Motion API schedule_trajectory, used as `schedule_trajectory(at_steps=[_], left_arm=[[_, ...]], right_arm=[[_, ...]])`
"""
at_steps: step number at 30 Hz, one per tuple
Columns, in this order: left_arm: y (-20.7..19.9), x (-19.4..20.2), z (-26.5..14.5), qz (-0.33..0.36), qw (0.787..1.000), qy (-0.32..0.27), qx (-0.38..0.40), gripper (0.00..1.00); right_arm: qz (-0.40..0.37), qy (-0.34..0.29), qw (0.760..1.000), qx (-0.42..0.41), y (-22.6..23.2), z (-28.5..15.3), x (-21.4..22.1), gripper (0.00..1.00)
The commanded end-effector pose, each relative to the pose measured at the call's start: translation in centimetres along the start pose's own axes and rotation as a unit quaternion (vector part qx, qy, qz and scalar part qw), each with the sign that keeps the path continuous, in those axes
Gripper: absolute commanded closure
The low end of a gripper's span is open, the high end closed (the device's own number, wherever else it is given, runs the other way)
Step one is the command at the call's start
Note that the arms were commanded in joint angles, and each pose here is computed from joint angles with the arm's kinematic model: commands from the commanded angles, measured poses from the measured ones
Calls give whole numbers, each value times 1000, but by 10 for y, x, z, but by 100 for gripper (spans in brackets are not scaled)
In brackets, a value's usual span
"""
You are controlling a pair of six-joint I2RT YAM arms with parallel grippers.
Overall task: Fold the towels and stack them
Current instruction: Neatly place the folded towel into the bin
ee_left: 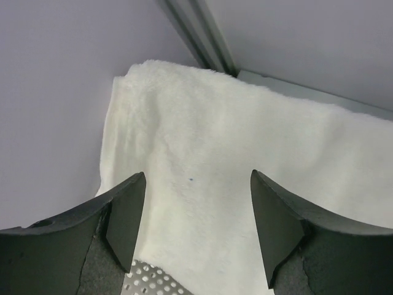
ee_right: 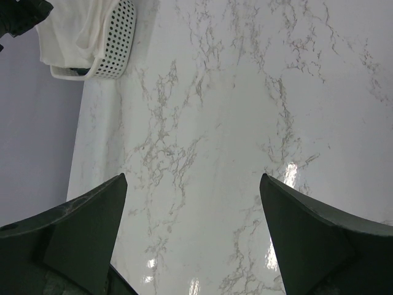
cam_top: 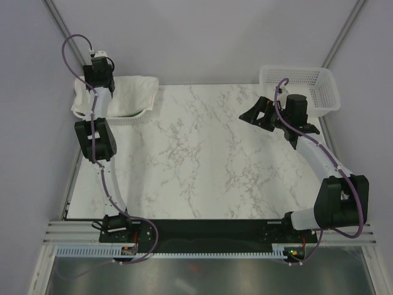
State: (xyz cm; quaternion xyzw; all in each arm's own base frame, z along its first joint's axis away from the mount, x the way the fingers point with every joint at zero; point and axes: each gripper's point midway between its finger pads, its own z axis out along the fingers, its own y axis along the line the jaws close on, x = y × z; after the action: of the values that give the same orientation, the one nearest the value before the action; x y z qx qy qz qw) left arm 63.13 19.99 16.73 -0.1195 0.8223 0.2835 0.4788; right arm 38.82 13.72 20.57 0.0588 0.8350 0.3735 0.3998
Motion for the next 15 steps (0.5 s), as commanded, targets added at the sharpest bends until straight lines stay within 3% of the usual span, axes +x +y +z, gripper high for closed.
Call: schedule_trajectory(at_steps=[1, 5, 8, 9, 12, 15], left_arm=[[2, -85, -64, -52, 995, -82, 12, 23], [-46, -84, -100, -73, 991, -63, 93, 22], [-90, -61, -127, -100, 980, -24, 173, 22], [-122, -55, -147, -99, 972, -13, 215, 22], [-151, -22, -167, -95, 965, 32, 241, 22], [-155, 4, -174, -90, 965, 67, 239, 24]], right_arm=[[-21, -23, 999, -15, 12, -8, -8, 2], [-23, -35, 999, -6, 11, -10, -13, 2], [-15, -35, 999, -9, 14, -11, -13, 2], [-15, -36, 999, -11, 16, -12, -13, 2], [-18, -42, 999, -16, 24, -18, -16, 2], [-31, -49, 998, -14, 33, -29, -24, 2]])
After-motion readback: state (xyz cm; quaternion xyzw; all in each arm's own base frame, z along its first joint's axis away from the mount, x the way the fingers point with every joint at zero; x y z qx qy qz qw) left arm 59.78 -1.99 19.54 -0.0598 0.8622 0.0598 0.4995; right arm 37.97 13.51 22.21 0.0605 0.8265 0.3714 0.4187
